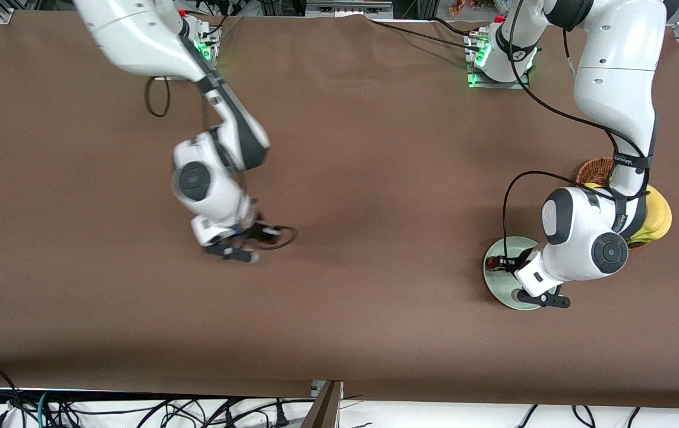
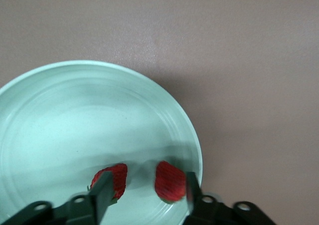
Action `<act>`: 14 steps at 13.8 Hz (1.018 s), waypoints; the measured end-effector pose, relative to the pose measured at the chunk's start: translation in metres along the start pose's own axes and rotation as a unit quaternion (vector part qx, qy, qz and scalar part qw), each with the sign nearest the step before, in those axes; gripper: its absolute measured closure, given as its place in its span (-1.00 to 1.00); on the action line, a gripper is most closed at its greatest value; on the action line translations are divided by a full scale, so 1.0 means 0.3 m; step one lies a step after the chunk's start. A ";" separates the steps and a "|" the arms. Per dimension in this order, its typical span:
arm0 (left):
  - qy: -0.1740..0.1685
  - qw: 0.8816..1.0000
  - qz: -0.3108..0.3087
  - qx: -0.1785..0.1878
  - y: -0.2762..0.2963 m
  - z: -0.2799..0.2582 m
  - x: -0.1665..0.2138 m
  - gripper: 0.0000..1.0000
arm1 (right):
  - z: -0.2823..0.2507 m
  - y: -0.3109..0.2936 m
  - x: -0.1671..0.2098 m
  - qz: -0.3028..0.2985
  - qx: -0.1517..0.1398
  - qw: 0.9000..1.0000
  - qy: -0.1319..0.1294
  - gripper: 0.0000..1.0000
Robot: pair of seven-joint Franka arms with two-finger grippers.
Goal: Collect all strawberries into plate
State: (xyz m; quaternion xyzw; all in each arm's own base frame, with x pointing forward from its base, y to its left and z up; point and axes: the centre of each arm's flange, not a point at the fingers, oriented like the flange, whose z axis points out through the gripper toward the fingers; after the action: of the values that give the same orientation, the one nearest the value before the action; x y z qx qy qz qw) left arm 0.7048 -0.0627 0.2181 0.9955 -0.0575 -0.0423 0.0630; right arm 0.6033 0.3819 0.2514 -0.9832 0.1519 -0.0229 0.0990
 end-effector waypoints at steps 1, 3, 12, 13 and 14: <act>0.002 1.000 -0.002 0.000 0.007 -0.007 0.003 -0.68 | 0.038 -0.114 -0.091 0.018 0.012 1.000 0.003 0.31; 0.011 1.000 -0.010 -0.001 0.027 -0.035 0.018 -0.99 | 0.098 -0.251 -0.206 0.039 0.040 0.998 0.011 0.31; 0.010 0.999 -0.038 -0.010 0.134 -0.090 0.035 -1.00 | 0.283 -0.393 -0.413 0.024 0.110 0.993 0.037 -0.22; 0.009 0.999 -0.044 -0.011 0.142 -0.094 0.034 -1.00 | 0.260 -0.403 -0.391 0.023 0.114 0.992 0.043 -0.45; 0.008 0.999 -0.050 -0.012 0.159 -0.097 0.033 -1.00 | 0.232 -0.407 -0.353 0.018 0.111 0.992 0.049 -0.64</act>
State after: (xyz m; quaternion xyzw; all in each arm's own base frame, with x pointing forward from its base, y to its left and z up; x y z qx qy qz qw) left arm 0.7121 -0.1074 0.2523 0.9966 -0.0064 -0.0378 0.0730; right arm 0.5436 0.5410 0.2061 -0.9608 0.1712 -0.0860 0.2002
